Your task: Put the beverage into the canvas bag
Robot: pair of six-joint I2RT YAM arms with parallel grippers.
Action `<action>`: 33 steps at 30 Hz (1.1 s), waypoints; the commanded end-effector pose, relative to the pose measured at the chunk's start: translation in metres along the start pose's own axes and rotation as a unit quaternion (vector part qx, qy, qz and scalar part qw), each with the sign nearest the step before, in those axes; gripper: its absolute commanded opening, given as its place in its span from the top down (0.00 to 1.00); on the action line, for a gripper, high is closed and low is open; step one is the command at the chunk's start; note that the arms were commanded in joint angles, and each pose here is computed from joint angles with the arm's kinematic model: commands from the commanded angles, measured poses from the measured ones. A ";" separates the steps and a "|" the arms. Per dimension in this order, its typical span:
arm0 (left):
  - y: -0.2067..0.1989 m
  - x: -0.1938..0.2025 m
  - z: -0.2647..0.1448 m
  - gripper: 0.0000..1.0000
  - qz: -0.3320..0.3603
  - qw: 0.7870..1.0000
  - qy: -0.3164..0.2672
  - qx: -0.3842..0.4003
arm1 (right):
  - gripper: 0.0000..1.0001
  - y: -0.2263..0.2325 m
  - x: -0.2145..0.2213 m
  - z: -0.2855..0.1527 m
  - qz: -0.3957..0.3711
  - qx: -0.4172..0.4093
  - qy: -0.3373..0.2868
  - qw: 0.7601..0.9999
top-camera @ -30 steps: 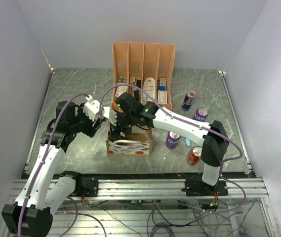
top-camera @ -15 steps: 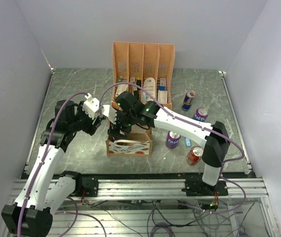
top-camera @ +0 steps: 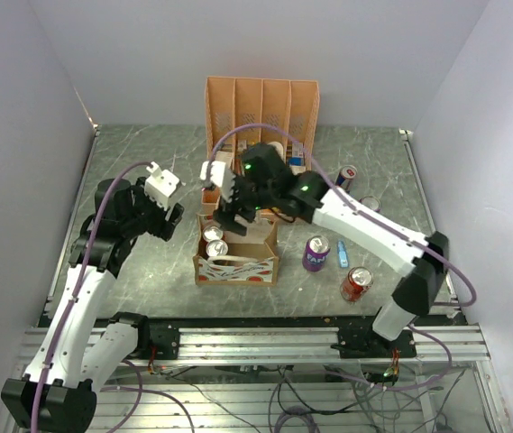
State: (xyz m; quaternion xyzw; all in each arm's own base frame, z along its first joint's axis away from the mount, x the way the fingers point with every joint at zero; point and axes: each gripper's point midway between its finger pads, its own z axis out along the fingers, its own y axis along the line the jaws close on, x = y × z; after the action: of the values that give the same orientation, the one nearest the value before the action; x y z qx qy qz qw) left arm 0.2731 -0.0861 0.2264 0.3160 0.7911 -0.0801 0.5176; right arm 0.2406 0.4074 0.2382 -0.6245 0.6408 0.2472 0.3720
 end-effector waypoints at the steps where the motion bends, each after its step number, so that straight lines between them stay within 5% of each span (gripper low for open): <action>1: 0.017 -0.015 -0.008 0.20 -0.006 0.999 -0.016 -0.044 | 0.26 -0.030 -0.012 -0.047 0.008 0.045 -0.051 0.998; 15: 0.007 -0.025 -0.004 0.17 -0.016 1.000 0.019 0.017 | 0.26 -0.106 0.096 -0.188 0.141 0.233 -0.037 0.961; 19: 0.008 -0.026 -0.005 0.07 -0.023 1.000 0.005 0.007 | 0.25 -0.105 0.137 -0.216 0.185 0.265 -0.005 0.946; 33: 0.006 -0.014 0.000 0.04 -0.024 1.000 0.016 0.010 | 0.12 -0.012 0.208 -0.182 0.162 0.065 0.115 0.978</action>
State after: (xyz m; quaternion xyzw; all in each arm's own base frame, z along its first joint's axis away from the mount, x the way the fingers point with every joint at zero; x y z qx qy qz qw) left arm 0.2806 -0.0849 0.2430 0.3064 0.8064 -0.0830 0.4989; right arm 0.2595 0.1305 0.2028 -0.4641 0.8030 0.1611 0.3372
